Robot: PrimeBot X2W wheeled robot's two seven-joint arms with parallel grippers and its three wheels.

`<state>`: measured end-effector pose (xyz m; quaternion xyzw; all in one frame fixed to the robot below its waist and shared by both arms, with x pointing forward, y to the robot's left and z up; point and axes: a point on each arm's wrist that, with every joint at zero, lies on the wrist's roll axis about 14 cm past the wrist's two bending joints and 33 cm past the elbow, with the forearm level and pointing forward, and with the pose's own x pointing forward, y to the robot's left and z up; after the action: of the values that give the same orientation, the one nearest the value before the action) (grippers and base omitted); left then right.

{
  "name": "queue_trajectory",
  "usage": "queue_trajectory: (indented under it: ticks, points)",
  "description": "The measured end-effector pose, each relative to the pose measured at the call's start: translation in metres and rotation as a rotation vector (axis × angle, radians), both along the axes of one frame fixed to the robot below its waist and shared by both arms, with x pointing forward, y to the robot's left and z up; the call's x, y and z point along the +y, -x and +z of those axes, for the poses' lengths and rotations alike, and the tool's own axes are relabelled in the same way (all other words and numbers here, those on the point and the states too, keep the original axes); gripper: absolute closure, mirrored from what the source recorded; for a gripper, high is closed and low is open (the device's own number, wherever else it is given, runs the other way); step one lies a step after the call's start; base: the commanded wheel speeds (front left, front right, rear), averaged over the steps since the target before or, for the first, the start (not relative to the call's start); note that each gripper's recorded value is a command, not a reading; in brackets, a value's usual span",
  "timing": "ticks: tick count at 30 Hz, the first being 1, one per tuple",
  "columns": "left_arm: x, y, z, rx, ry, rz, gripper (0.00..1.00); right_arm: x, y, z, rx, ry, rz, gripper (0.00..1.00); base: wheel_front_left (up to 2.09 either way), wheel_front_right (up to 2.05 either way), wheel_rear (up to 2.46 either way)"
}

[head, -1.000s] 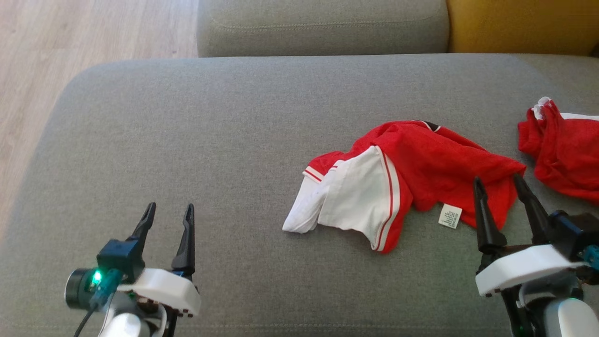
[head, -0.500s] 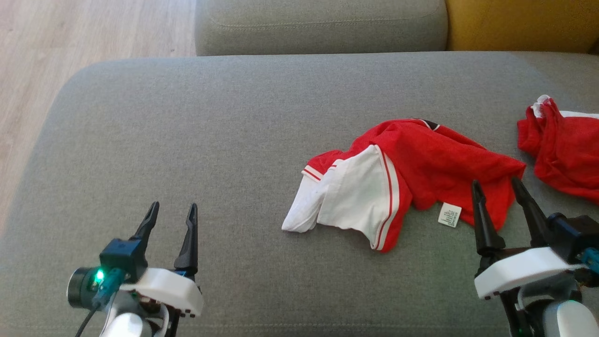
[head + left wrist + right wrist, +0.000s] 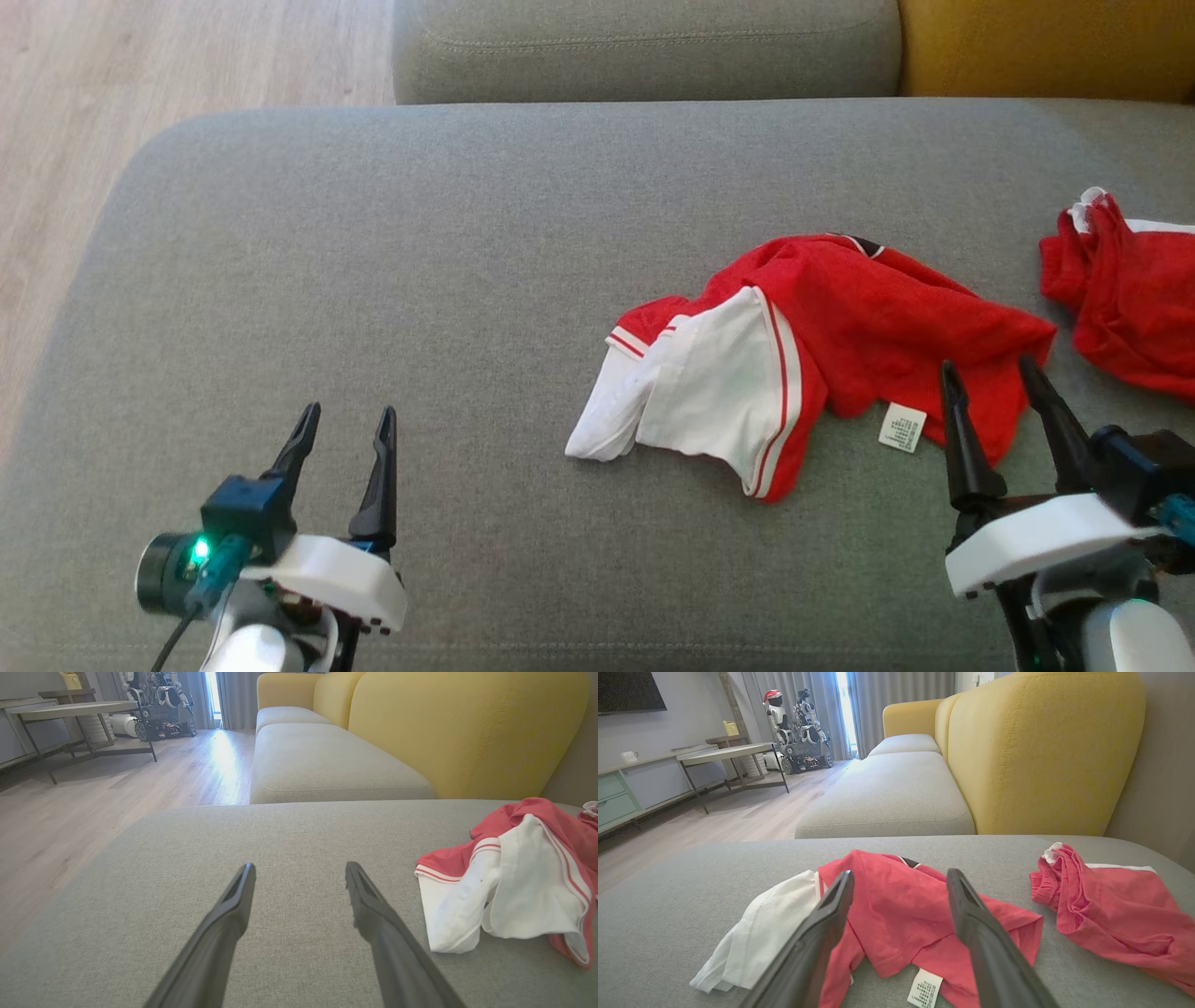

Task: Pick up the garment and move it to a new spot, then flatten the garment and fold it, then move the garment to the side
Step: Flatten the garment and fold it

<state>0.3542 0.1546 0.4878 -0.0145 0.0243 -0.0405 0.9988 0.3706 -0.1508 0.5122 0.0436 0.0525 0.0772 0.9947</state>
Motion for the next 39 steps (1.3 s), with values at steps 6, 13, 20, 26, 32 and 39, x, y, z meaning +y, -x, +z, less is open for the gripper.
queue_trajectory:
  ticks: [6,13,20,26,32,39]
  points:
    - [-0.001,0.0,-0.003,0.015,0.007,-0.003,0.0,0.002,-0.001,-0.003,0.01,0.0,0.006,0.0,0.0,0.0,0.0]
    - [-0.067,-0.003,-0.007,0.069,0.064,-0.231,0.0,0.004,-0.009,-0.011,0.03,-0.002,0.011,0.0,0.0,0.0,0.0]
    - [-0.157,0.0,-0.01,0.108,0.121,-0.55,0.0,0.003,-0.026,-0.013,0.03,-0.004,0.007,0.0,0.0,0.0,0.0]
    - [-0.202,-0.003,-0.027,0.172,0.122,-0.727,0.0,-0.007,-0.036,-0.021,0.045,0.0,-0.023,0.0,0.0,0.0,0.0]
    - [-0.221,-0.009,-0.065,0.303,0.061,-0.815,0.0,-0.023,-0.038,-0.031,0.063,0.0,-0.07,0.0,0.0,0.0,0.0]
    - [-0.233,-0.009,-0.091,0.364,0.036,-0.868,1.0,-0.035,-0.04,-0.04,0.081,-0.009,-0.108,0.0,0.0,0.0,0.0]
